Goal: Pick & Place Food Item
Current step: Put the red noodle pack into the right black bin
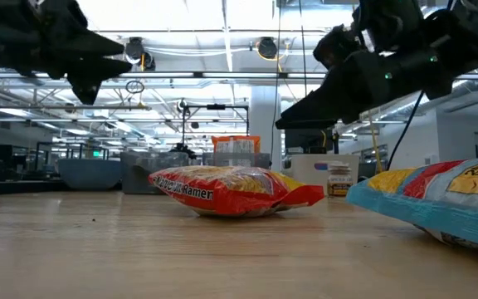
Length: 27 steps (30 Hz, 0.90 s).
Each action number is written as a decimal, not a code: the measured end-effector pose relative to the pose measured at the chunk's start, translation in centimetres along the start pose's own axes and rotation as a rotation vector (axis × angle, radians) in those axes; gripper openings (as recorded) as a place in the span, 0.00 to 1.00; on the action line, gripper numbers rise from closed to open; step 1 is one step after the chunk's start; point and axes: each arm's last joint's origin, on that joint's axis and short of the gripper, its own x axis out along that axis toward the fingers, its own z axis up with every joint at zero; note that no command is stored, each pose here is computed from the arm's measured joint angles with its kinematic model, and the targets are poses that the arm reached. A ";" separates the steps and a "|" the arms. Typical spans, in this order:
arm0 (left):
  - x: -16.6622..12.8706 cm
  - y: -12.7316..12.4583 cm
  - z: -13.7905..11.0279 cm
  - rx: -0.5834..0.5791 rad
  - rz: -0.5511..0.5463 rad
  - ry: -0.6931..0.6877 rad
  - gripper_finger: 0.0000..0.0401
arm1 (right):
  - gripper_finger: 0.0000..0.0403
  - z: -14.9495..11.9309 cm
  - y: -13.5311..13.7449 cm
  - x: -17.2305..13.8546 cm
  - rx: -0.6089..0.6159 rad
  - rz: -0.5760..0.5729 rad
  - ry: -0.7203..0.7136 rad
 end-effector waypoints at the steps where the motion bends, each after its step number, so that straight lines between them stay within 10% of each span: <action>1: 0.4 -0.1 -0.1 -0.005 0.003 0.022 0.39 | 0.68 0.0 0.3 0.0 0.012 0.013 -0.002; 12: 4.2 -0.5 -0.9 -0.164 -0.024 0.284 0.39 | 0.68 -0.4 5.6 -1.2 0.038 0.009 -0.002; 27: 7.1 6.6 -0.8 -0.422 0.041 0.493 0.39 | 0.68 -1.5 7.2 -1.4 -0.021 -0.076 0.015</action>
